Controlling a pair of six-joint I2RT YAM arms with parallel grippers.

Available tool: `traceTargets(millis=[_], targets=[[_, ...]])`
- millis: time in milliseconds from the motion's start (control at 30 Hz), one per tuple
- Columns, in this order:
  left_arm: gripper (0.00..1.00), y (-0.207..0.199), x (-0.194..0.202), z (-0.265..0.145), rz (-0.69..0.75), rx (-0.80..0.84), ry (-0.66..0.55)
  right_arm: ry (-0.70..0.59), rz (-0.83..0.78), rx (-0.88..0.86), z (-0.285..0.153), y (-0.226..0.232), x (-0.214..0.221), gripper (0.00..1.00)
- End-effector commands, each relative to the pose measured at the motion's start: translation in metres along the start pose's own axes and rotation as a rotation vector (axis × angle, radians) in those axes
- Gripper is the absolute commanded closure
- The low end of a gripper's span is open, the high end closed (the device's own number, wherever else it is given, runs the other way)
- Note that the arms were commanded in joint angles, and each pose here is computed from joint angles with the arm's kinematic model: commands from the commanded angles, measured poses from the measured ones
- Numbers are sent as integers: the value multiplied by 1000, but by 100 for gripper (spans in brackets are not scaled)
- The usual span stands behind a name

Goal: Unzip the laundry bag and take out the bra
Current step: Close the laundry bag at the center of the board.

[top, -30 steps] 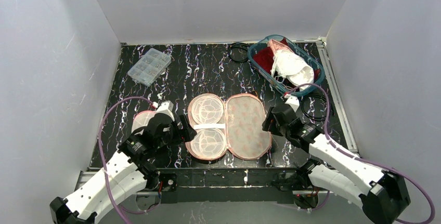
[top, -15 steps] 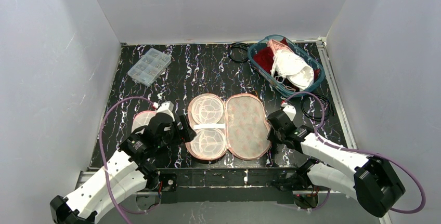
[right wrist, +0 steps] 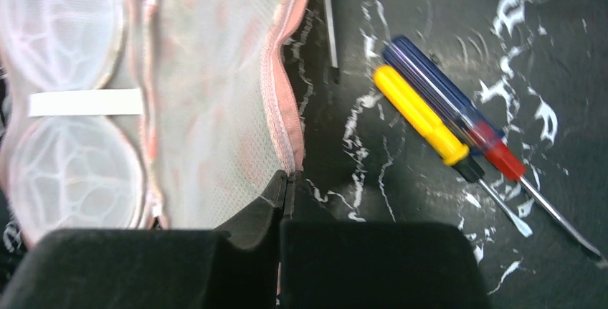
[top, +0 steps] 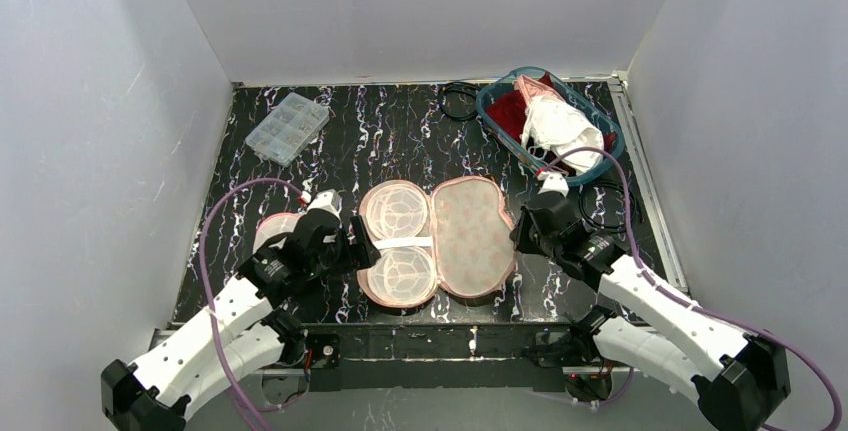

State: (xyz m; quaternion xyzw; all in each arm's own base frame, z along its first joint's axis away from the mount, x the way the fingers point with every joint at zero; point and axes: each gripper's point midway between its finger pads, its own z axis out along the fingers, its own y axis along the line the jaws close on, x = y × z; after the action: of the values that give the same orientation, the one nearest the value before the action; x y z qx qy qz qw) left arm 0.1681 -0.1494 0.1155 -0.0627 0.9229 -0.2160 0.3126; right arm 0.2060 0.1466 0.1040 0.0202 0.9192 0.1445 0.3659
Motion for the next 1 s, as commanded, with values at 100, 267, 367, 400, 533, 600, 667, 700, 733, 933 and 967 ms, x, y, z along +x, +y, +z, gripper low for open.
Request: traceTargets(millis=[100, 267, 367, 400, 533, 600, 667, 700, 733, 933, 967], targets=[[22, -2, -3, 14, 20, -19, 4, -22, -131, -155, -28, 32, -27, 99], [25, 9, 7, 32, -6, -77, 38, -126, -177, -296, -51, 51, -45, 99], [29, 18, 12, 41, -21, -129, 48, -171, -192, -454, -72, 74, -49, 99], [30, 20, 13, 44, -23, -140, 49, -180, -196, -495, -78, 80, -50, 99], [37, 24, 17, 57, -33, -168, 67, -197, -196, -552, -90, 89, -55, 99], [41, 21, 21, 63, -37, -160, 89, -197, -198, -565, -93, 92, -56, 99], [46, 15, 25, 69, -41, -138, 112, -191, -200, -578, -93, 94, -55, 99], [48, 9, 27, 72, -43, -114, 121, -185, -201, -587, -93, 96, -54, 99], [50, 6, 28, 75, -43, -104, 130, -180, -203, -600, -93, 98, -53, 99], [63, -15, 42, 91, -6, -67, 180, -154, -193, -658, -90, 111, -51, 99], [65, -18, 44, 92, -1, -62, 180, -148, -191, -665, -89, 114, -51, 99]])
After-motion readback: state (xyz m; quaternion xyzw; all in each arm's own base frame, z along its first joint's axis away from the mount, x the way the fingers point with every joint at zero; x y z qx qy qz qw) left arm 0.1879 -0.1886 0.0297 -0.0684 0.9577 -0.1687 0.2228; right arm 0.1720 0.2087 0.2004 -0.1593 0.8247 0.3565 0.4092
